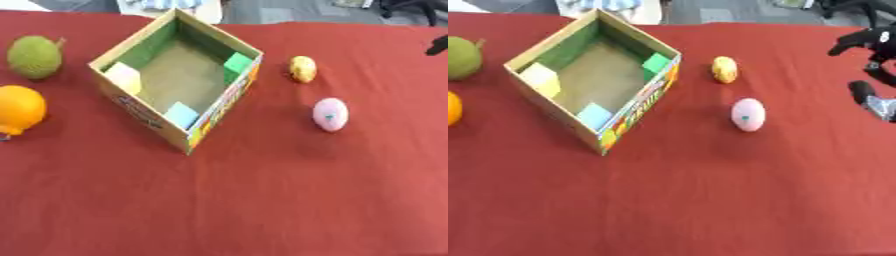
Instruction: Pick up objects on the table and place them in the box.
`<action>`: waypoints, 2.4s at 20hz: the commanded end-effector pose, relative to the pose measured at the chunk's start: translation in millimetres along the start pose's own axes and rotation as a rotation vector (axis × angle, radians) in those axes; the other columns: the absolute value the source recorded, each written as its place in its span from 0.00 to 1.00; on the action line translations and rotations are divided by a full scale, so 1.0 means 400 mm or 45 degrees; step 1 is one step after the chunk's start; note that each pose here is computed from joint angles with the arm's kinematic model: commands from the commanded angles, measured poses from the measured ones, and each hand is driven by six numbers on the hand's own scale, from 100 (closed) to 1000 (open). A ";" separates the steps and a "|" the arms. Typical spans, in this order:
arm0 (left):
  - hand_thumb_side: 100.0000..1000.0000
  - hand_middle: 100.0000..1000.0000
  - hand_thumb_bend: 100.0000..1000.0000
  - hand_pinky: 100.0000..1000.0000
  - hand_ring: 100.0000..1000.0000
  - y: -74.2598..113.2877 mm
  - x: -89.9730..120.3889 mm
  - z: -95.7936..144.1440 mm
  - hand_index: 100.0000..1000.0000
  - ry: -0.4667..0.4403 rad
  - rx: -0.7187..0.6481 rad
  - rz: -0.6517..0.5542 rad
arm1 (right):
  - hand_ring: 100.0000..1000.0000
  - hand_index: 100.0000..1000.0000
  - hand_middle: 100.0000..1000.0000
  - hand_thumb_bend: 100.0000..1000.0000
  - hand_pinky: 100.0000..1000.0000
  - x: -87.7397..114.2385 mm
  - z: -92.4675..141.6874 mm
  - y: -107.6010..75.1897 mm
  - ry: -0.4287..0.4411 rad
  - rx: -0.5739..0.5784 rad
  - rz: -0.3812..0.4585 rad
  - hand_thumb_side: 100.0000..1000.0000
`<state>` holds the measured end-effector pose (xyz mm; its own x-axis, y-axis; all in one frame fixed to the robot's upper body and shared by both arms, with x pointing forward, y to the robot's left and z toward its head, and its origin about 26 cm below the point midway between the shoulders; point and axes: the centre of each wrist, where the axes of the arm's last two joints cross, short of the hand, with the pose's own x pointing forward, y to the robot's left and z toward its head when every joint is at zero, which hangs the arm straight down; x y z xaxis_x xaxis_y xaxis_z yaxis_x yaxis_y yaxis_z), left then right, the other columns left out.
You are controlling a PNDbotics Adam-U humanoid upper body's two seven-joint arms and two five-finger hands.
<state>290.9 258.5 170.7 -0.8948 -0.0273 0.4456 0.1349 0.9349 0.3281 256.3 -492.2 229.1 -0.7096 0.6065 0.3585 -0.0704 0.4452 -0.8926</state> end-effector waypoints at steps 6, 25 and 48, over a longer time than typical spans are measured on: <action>0.53 0.74 0.00 0.82 0.77 0.005 0.012 -0.023 0.77 -0.036 -0.049 0.009 | 0.00 0.90 0.74 0.00 0.96 -0.025 -0.034 -0.031 -0.154 0.379 0.252 0.15; 0.53 0.74 0.00 0.82 0.77 -0.009 0.013 -0.043 0.77 -0.058 -0.101 0.050 | 0.00 0.90 0.72 0.00 1.00 -0.081 -0.092 0.040 -0.095 0.558 0.342 0.18; 0.53 0.74 0.00 0.82 0.77 -0.019 0.014 -0.063 0.77 -0.081 -0.139 0.076 | 0.00 0.97 0.82 0.00 1.00 -0.126 -0.120 0.067 0.019 0.758 0.497 0.28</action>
<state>296.6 241.9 183.9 -0.8981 0.0472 0.4373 0.2300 0.8978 0.3754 324.6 -476.9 188.2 -0.6498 0.7574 0.0648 -0.1521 -0.0460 -0.9873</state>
